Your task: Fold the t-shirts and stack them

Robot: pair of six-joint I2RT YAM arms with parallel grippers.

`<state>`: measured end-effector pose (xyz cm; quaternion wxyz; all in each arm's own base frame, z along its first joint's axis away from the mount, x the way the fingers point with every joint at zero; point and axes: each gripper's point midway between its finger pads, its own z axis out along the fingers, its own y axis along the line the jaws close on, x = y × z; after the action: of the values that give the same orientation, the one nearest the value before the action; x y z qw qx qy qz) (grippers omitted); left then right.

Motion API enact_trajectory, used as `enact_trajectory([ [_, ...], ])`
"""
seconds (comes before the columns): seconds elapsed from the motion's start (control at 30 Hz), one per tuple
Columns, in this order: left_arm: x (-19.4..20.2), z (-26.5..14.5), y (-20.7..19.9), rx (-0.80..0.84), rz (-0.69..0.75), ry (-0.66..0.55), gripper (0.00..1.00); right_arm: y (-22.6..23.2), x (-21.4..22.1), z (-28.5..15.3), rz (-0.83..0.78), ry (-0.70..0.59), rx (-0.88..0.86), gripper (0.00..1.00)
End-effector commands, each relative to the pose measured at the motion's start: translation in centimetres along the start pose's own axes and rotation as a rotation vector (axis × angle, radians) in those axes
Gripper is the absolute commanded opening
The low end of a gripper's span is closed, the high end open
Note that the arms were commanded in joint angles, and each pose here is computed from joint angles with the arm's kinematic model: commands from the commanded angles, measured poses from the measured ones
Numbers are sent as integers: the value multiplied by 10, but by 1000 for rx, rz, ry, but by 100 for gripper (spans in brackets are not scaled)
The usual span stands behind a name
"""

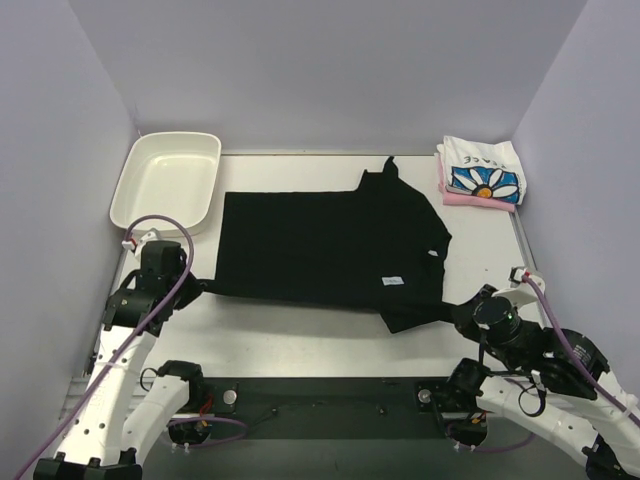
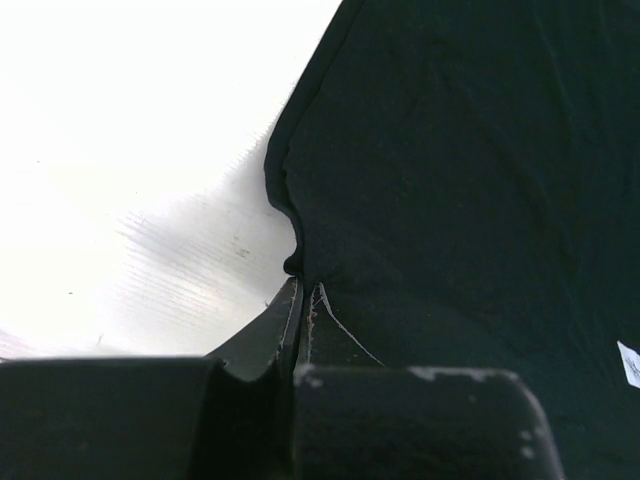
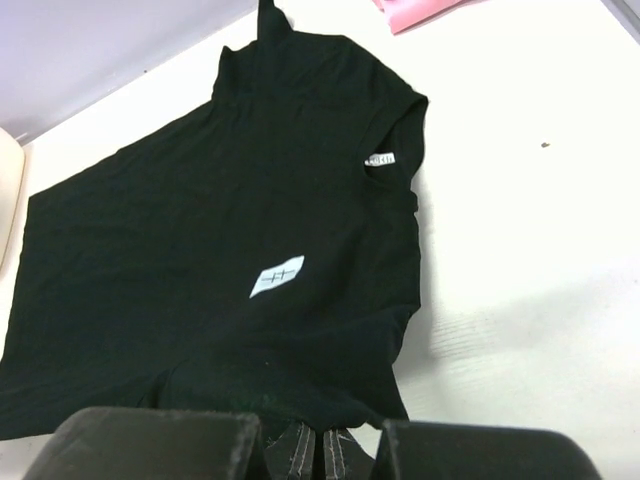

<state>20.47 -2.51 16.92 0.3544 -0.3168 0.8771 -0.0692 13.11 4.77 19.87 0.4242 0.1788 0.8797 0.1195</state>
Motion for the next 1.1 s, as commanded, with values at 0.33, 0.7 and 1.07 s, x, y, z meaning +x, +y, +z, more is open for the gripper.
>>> enact_trajectory([
  [0.33,-27,11,-18,3,8,-52,0,5,-18,7,-87,-60,74,0],
  [0.7,-42,33,-37,-5,4,-49,0,34,-38,26,-142,-89,98,0],
  [1.07,-104,-22,-67,101,15,-190,0,49,-128,-12,-146,-299,69,0],
])
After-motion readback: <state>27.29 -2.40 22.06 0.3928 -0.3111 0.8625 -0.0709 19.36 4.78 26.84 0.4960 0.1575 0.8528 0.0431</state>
